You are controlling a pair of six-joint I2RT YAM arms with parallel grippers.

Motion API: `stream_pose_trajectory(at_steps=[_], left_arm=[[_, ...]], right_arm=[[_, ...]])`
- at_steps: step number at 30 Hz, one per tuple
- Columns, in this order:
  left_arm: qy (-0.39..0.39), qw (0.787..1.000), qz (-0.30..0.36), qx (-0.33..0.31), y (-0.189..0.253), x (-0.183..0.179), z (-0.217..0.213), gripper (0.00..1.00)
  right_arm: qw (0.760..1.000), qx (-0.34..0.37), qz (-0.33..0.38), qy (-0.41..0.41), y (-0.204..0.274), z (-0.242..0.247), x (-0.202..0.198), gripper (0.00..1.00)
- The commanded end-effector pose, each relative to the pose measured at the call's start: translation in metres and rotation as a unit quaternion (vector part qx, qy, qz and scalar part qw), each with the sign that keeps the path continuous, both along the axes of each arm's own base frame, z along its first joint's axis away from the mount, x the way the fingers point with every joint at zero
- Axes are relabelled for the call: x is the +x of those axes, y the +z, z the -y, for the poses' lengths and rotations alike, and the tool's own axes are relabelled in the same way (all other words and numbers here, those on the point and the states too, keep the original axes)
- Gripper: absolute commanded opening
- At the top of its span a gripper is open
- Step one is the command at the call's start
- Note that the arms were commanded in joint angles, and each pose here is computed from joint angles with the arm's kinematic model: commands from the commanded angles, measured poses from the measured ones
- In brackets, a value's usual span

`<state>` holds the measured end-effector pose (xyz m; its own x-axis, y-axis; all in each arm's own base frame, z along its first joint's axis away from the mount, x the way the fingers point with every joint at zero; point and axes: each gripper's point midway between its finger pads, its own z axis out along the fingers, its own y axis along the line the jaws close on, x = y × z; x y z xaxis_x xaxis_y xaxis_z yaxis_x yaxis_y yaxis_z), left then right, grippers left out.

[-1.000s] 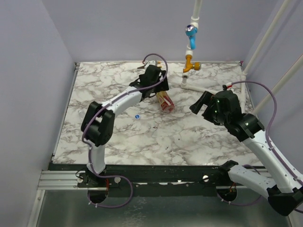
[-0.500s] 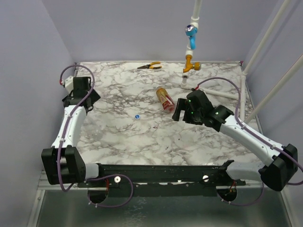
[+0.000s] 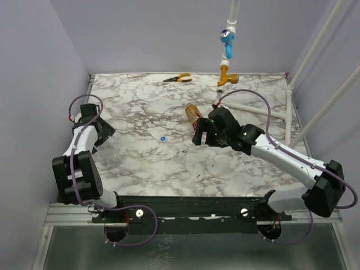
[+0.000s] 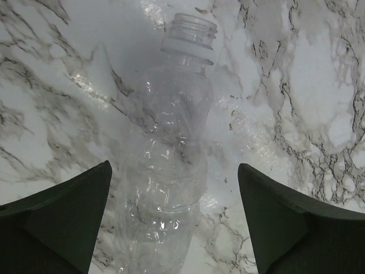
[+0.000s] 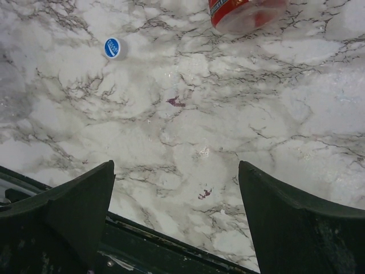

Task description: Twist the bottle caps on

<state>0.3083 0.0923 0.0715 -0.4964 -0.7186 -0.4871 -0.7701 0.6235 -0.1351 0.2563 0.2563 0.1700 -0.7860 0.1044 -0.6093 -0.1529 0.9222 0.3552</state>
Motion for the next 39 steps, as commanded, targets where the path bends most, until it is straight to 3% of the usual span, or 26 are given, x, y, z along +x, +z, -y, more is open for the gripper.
stream_pose_trajectory(at_steps=[1, 3, 5, 9, 24, 39], left_arm=[[-0.009, 0.999, -0.002, -0.043, -0.022, 0.007, 0.014, 0.89], [-0.006, 0.999, -0.019, -0.042, -0.033, 0.003, 0.012, 0.78], [-0.008, 0.999, -0.023, -0.043, -0.039, 0.003, 0.013, 0.58], [-0.028, 0.999, -0.026, -0.036, -0.041, 0.004, 0.014, 0.39], [-0.114, 0.988, 0.090, 0.043, 0.057, 0.014, 0.033, 0.36], [-0.180, 0.973, 0.135, 0.050, 0.089, 0.000, 0.067, 0.36]], right_arm=[[1.000, 0.002, 0.013, 0.009, 0.001, -0.006, 0.006, 0.92], [1.000, -0.010, 0.012, 0.014, -0.005, -0.012, 0.008, 0.92], [1.000, -0.023, 0.012, 0.018, -0.012, -0.019, 0.011, 0.91], [0.998, -0.052, 0.018, 0.036, -0.025, -0.044, 0.019, 0.88], [0.981, -0.155, 0.057, 0.098, -0.097, -0.130, 0.080, 0.74], [0.973, -0.184, 0.044, 0.129, -0.138, -0.183, 0.087, 0.65]])
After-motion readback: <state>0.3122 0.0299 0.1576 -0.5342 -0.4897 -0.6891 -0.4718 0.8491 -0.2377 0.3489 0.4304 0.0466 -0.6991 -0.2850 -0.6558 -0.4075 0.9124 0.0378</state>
